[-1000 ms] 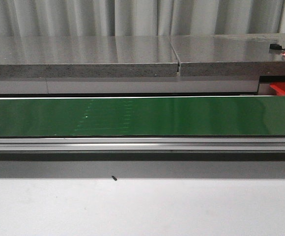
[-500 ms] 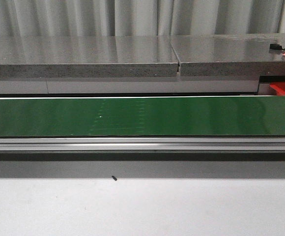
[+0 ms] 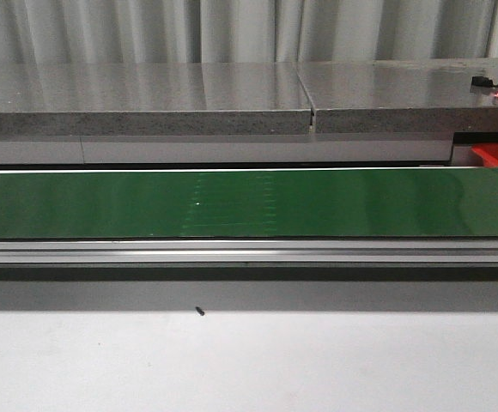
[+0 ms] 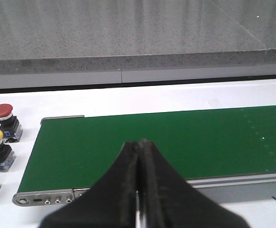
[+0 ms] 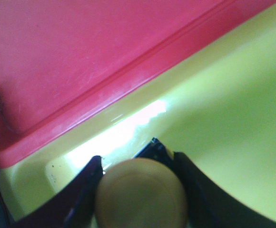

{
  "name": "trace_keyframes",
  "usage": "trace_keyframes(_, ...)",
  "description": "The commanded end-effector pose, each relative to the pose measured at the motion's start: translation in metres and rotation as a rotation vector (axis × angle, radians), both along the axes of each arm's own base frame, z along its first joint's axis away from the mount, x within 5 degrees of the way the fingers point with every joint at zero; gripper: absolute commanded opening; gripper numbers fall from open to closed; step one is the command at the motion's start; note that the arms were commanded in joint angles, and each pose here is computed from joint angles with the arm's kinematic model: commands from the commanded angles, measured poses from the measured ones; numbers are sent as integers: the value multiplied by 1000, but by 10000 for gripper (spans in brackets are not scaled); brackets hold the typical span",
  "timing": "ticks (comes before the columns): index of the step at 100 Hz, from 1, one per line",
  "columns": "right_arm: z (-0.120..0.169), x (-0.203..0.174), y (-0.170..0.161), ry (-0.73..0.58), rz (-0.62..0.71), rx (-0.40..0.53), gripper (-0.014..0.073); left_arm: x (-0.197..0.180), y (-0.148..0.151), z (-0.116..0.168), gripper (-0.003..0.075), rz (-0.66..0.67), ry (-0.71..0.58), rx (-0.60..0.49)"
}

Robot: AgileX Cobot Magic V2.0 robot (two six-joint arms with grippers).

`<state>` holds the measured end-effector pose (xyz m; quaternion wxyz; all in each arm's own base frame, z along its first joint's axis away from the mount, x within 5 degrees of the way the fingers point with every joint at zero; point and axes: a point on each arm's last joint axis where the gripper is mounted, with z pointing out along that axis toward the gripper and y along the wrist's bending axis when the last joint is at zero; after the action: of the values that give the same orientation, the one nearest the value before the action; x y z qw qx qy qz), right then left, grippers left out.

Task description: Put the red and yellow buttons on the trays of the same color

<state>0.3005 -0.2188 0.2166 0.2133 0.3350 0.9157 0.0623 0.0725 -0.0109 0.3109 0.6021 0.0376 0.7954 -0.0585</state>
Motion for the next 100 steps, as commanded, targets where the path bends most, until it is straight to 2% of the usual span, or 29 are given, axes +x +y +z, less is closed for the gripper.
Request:
trace_keyframes(1, 20, 2, -1, -78, -9, -44, 162, 1, -1, 15, -20, -5, -94, -32)
trace_keyframes(30, 7, 12, 4, -55, 33, -35, 162, 1, -1, 15, -20, -5, -94, -32)
trace_keyframes(71, 6, 12, 4, -55, 41, -40, 180, 1, -1, 15, -20, -5, -94, -32)
trace_keyframes(80, 6, 12, 4, -54, 41, -39, 235, 1, -1, 15, -20, -5, -94, -32)
trace_keyframes(100, 6, 12, 5, -50, 43, -35, 439, 1, -1, 15, -20, -5, -94, -32)
